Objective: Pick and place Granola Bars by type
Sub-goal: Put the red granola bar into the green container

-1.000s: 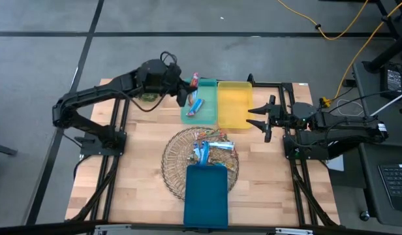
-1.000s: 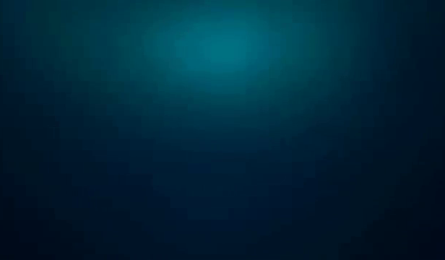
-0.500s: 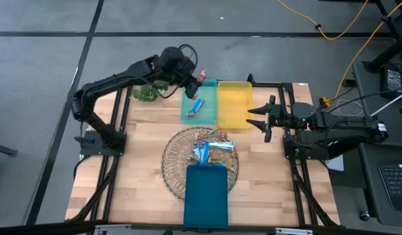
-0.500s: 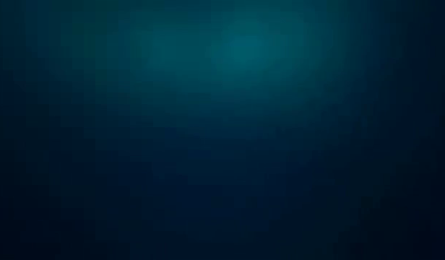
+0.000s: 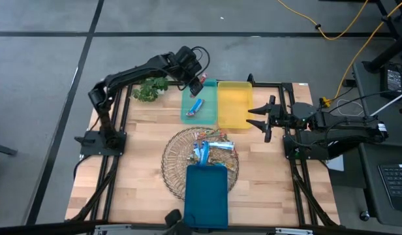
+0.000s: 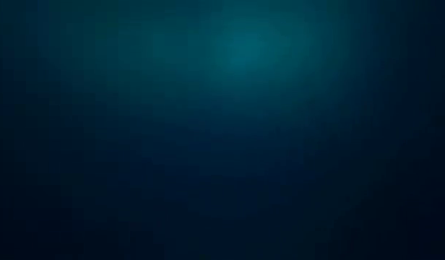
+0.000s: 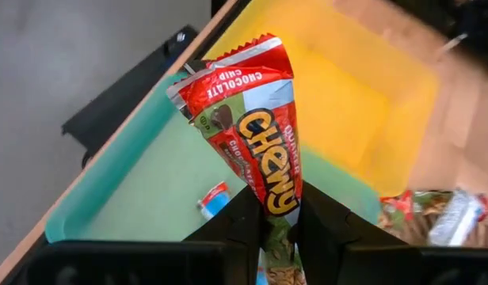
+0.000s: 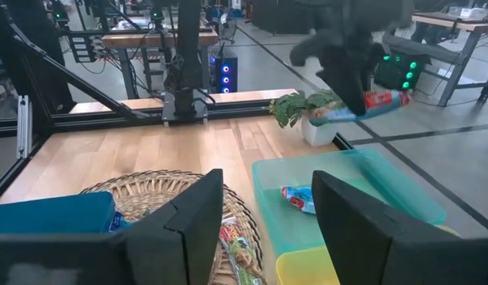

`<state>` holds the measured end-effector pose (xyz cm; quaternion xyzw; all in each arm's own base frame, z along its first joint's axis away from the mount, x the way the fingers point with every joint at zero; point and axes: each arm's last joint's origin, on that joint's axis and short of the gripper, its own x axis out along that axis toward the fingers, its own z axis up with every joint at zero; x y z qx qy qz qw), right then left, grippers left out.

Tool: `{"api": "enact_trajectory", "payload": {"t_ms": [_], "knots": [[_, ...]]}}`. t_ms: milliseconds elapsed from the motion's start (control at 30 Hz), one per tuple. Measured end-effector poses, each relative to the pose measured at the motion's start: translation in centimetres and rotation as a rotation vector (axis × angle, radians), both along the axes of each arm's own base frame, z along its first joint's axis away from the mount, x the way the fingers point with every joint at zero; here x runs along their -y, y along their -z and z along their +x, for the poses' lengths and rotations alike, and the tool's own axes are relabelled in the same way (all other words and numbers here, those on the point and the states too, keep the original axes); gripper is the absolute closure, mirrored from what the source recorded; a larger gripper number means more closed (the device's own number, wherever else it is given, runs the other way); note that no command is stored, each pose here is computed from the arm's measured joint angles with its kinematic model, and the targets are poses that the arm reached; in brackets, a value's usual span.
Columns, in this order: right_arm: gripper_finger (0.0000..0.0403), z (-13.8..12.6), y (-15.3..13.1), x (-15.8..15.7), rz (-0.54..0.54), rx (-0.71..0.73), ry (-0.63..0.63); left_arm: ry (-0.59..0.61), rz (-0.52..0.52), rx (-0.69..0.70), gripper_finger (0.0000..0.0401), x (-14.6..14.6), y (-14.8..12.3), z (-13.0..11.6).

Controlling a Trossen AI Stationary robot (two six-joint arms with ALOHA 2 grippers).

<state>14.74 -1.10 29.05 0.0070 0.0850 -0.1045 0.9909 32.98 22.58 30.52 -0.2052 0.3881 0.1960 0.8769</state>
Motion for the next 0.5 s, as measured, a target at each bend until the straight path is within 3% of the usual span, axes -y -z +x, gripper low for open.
{"api": "enact_trajectory", "payload": {"t_ms": [500], "knots": [[0.0207, 0.0, 0.0, 0.0, 0.000, -0.003, 0.000, 0.021, -0.033, -0.153, 0.0342, -3.3, 4.8, -0.4]]}}
